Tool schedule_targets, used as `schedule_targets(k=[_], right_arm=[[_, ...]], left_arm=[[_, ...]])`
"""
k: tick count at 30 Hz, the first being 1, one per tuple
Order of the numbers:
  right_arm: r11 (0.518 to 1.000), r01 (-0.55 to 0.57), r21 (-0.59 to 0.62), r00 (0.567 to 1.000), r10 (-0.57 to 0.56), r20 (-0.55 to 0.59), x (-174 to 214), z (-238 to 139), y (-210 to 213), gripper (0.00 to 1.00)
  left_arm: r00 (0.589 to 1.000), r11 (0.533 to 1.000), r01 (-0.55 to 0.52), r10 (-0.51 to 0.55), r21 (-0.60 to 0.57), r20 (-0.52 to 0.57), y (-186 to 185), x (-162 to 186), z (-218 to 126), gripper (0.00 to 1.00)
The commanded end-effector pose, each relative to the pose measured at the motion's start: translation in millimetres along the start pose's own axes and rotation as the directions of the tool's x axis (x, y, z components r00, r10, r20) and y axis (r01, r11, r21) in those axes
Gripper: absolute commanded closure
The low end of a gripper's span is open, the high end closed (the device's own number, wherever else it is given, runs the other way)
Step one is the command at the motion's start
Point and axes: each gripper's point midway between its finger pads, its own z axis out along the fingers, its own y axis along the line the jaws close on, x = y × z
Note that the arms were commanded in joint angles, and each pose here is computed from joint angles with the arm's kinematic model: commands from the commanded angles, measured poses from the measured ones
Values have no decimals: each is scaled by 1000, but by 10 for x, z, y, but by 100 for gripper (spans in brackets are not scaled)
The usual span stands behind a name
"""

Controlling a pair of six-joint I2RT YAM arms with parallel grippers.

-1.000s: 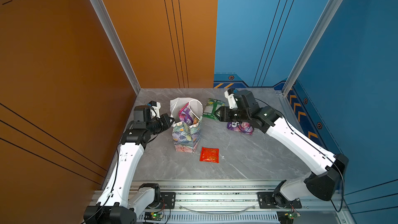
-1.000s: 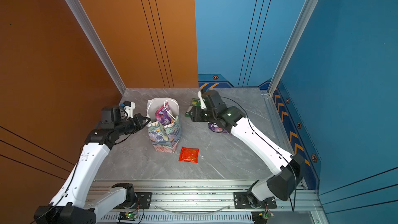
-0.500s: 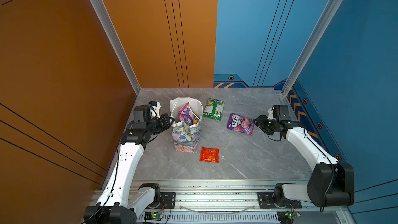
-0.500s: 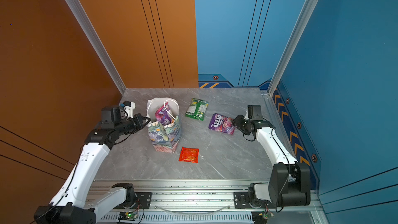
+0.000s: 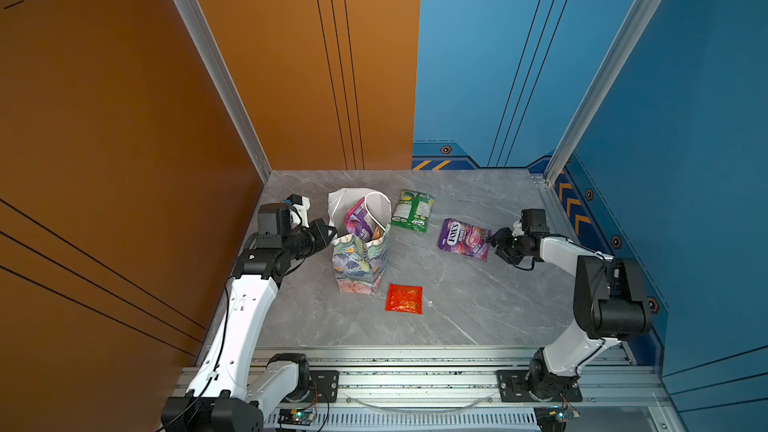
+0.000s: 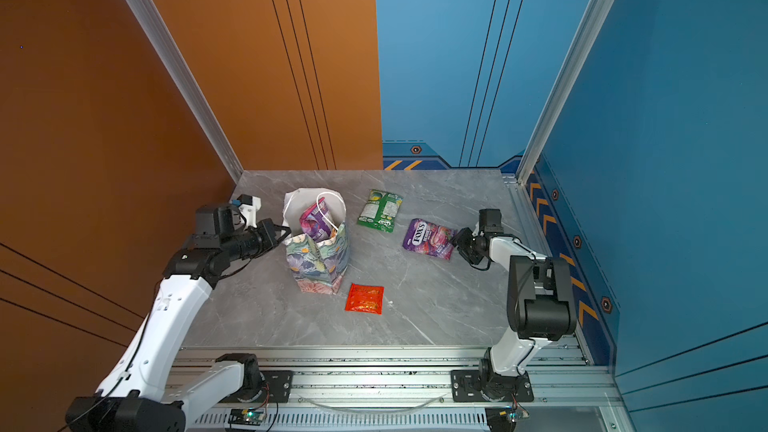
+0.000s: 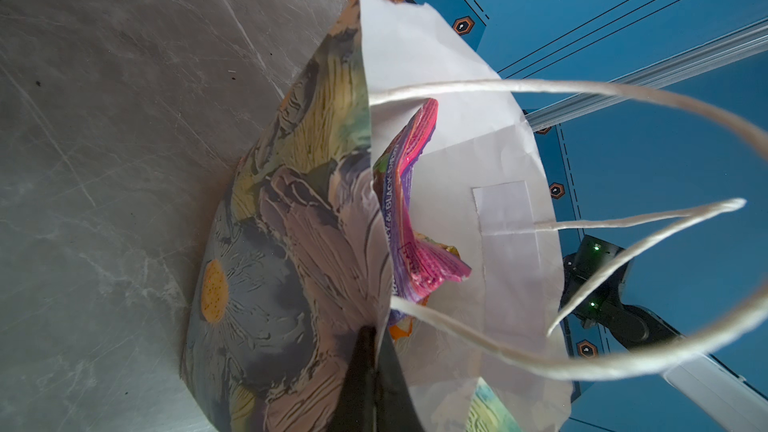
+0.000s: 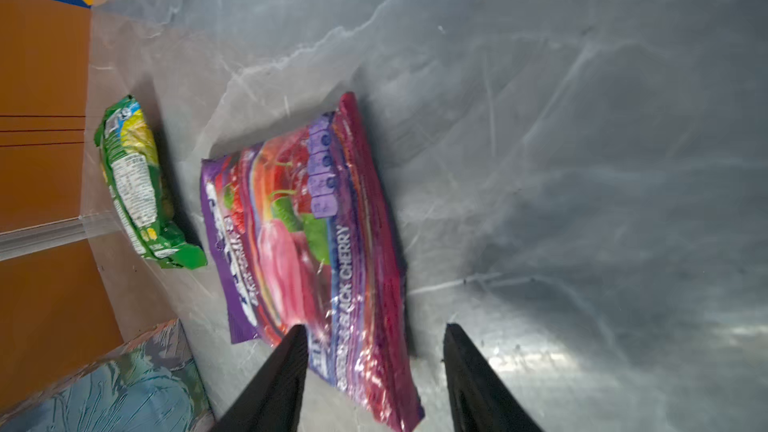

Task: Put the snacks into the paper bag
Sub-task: 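Lower the right gripper and grasp the purple Fox's Berries packet's edge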

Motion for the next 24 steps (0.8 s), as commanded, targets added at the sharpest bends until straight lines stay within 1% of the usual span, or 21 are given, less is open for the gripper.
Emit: schedule_targets(k=[1,4,7,11,12,14,16,18,20,24], right_arm=[[998,-25,-52,1000,26,15,-111,104,82,46],[994,-55,-90,999,54,-8,-70,212,107,46],[995,-56,-84,998,54,-18,-19,298,102,46],[990,-82,-116,996,79,-30,23,403,132,49],[989,-88,-122,996,85,-32,31,429,135,51],[986,-98,-137,995,94,-31,34,458,153,63],[982,-105,-159,994,103,-21,10,448,194,79],[980,-98,-172,995,99,-7,-21,394,252,89],[981,-75,-176,997,79,17,-59,295,335,93],[986,18,-164,998,-7,66,-87,-6,591,97]], left_arm=[[1000,1000,6,-6,-9,-6,12,0,-23,100],[1000,1000,9,-9,-11,-9,24,5,-16,100],[1000,1000,9,-9,-14,-11,34,9,-7,100],[1000,1000,7,-7,-12,-7,22,-8,-17,100],[1000,1000,7,-7,-12,-6,21,-10,-18,100],[1000,1000,8,-8,-12,-7,24,-6,-17,100],[1000,1000,8,-8,-14,-9,27,-3,-17,100],[1000,1000,8,-8,-15,-9,29,-3,-19,100],[1000,1000,8,-8,-15,-10,32,-2,-19,100],[1000,1000,9,-9,-17,-8,38,-7,-19,100]])
